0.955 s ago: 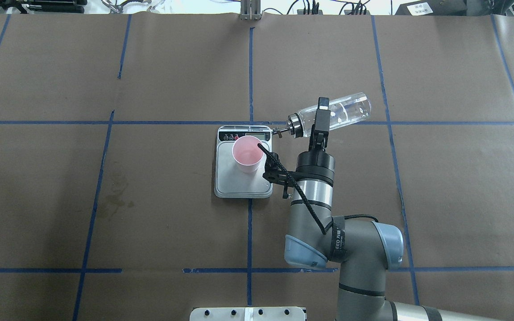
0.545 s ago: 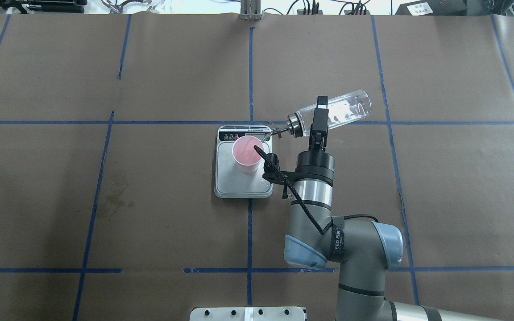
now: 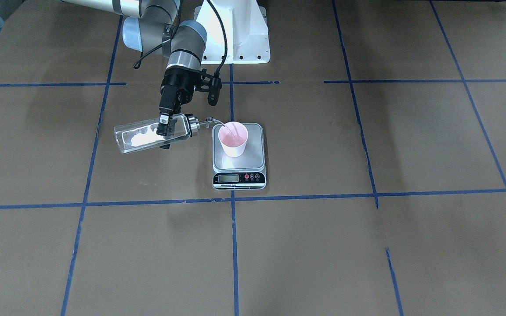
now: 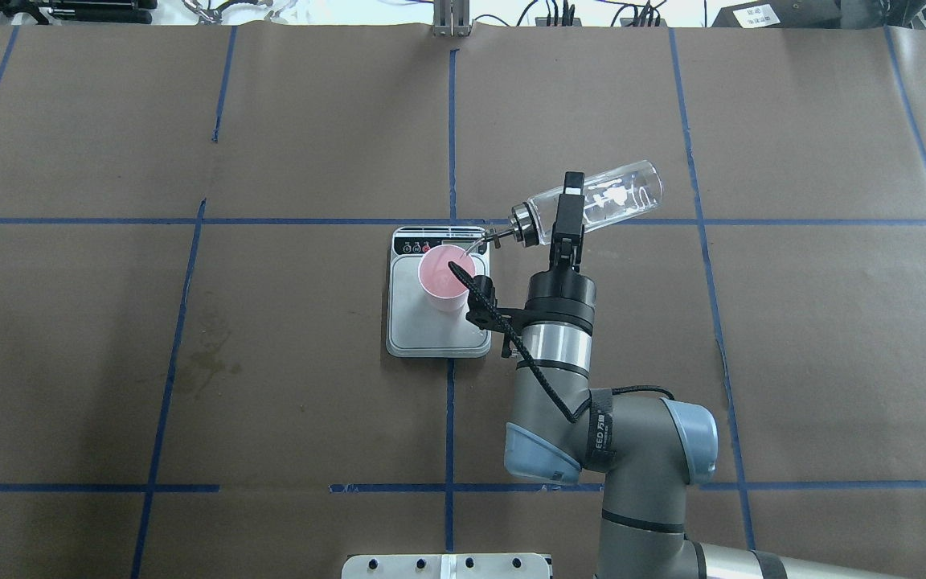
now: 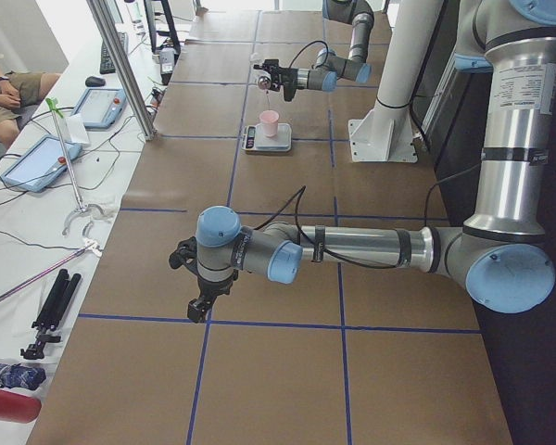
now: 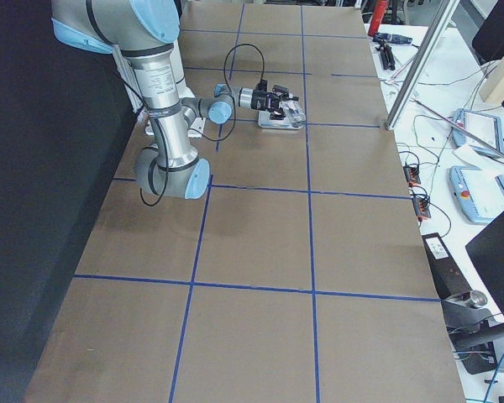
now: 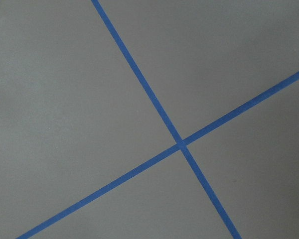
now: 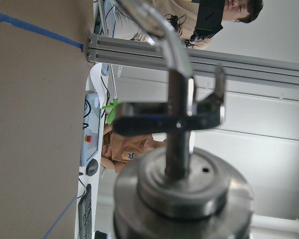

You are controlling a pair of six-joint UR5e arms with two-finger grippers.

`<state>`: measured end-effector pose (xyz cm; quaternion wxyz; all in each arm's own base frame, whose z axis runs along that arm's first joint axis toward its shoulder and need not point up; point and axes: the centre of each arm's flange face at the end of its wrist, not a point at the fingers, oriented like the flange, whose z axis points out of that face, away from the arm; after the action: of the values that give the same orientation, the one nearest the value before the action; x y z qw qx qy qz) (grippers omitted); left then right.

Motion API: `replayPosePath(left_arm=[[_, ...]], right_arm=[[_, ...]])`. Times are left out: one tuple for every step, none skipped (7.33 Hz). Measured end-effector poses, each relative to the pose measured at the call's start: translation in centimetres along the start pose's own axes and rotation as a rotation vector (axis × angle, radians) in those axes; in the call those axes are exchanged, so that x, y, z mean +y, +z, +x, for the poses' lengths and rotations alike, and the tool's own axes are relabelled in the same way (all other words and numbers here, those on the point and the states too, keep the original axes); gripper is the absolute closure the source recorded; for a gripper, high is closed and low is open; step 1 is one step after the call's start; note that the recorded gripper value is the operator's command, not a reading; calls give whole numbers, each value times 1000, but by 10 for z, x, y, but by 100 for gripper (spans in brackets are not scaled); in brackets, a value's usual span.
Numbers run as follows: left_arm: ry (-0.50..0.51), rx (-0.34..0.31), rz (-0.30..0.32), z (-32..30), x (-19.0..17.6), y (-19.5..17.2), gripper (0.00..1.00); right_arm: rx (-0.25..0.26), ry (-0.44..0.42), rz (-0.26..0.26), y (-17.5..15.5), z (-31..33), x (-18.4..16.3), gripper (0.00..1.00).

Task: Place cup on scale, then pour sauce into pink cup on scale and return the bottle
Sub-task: 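Tilt the bottle spout down over the pink cup with the right gripper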

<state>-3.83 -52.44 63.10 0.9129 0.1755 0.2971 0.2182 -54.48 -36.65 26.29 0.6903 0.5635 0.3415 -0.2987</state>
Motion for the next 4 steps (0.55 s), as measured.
replayPosePath(left_arm=[[0,1,-1,0,0,0,0],[-1,1,-1,0,0,0,0],[-1,1,-1,0,0,0,0],[-1,1,-1,0,0,0,0]], right_arm=[[8,-12,0,0,0,-1,100],[14,-19,-1,0,0,-1,100],[17,-22,-1,0,0,-1,100],[18,-23,-1,0,0,-1,100]])
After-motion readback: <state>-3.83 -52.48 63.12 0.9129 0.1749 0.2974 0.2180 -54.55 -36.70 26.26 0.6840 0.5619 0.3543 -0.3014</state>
